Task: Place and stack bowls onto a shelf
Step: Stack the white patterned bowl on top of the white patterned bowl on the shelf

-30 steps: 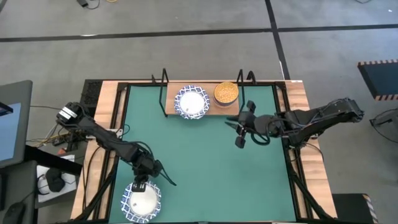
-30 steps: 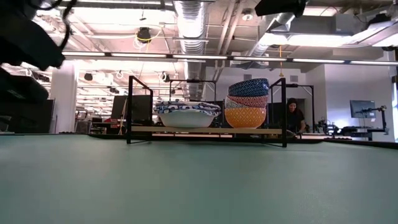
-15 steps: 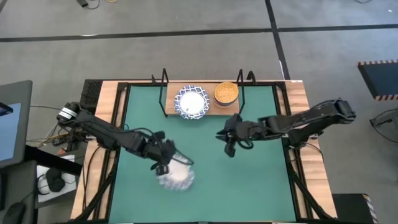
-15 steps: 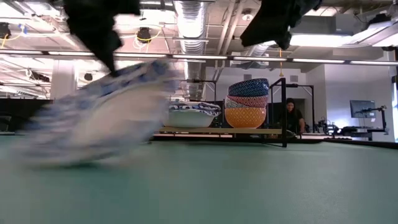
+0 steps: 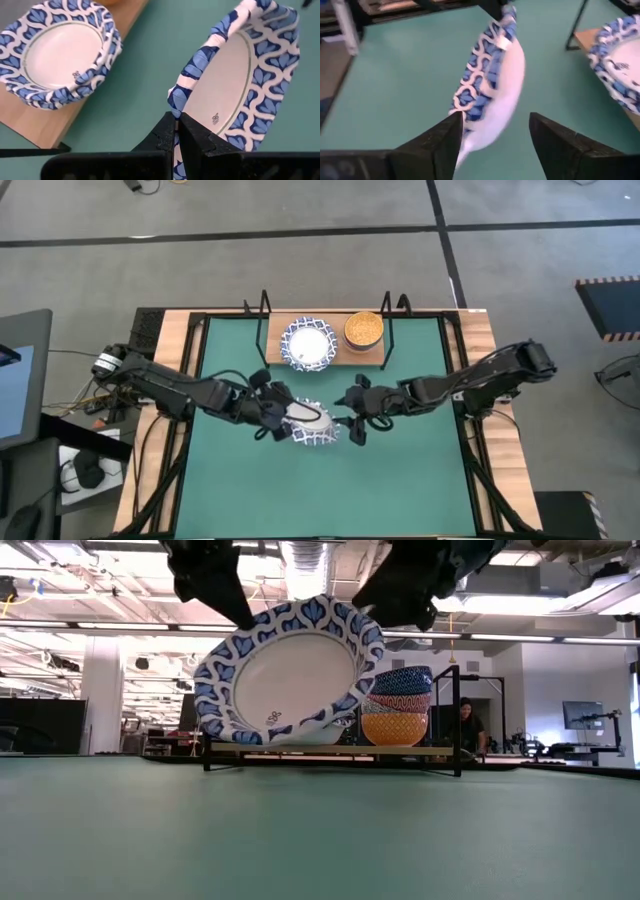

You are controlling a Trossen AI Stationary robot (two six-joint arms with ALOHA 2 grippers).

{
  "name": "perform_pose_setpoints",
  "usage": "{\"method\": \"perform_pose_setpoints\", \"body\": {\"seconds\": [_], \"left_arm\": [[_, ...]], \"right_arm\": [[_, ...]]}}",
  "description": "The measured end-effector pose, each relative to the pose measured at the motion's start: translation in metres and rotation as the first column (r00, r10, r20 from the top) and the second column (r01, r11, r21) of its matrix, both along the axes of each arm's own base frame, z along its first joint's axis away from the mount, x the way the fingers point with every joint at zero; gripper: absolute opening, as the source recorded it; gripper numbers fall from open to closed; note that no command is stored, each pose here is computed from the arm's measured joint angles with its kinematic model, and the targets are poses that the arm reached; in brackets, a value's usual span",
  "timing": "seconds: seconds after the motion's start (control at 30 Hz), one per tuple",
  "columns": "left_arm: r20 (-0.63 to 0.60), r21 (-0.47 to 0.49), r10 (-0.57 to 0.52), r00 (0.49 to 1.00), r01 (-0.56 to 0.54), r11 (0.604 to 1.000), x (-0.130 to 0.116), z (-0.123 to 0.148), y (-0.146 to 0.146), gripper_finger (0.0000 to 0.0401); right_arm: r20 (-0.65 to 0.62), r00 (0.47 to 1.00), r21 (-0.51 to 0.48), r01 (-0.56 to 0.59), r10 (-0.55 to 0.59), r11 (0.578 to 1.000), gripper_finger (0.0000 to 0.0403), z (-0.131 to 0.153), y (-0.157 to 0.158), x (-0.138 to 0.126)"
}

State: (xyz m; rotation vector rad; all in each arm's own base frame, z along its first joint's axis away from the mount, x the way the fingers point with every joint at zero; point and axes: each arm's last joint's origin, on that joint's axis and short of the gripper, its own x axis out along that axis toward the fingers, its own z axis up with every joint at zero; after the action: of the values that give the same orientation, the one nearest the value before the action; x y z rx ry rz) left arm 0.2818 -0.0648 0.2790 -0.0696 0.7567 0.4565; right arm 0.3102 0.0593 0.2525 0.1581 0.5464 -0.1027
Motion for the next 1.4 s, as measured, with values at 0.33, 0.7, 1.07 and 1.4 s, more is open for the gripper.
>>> {"method": "perform_pose_setpoints", "body": {"seconds": [0.33,0.7,1.07,1.4], "left_arm": [[0.064,0.027,0.023,0.998,-0.025,0.999,0.006,0.004,0.006,0.0000],[0.032,0.067,0.029,0.999,-0.031,0.997,-0.004,0.027,0.020,0.0047],[0.223,0.266,0.205,0.953,-0.262,0.927,-0.064,0.098,0.047,0.0143],[0.242,0.271,0.258,0.935,-0.321,0.907,-0.070,0.071,0.050,0.0153]], "right_arm": [[-0.021,0.994,-0.026,0.110,-0.111,0.994,0.0200,-0.009,-0.029,0.010],[0.003,0.991,-0.109,0.135,-0.136,0.985,0.0023,0.017,-0.064,0.017],[0.205,0.921,-0.167,0.365,-0.330,0.916,0.0021,0.090,-0.184,0.019],[-0.068,0.990,0.170,0.134,-0.124,0.976,0.0021,0.037,-0.266,0.044]]}}
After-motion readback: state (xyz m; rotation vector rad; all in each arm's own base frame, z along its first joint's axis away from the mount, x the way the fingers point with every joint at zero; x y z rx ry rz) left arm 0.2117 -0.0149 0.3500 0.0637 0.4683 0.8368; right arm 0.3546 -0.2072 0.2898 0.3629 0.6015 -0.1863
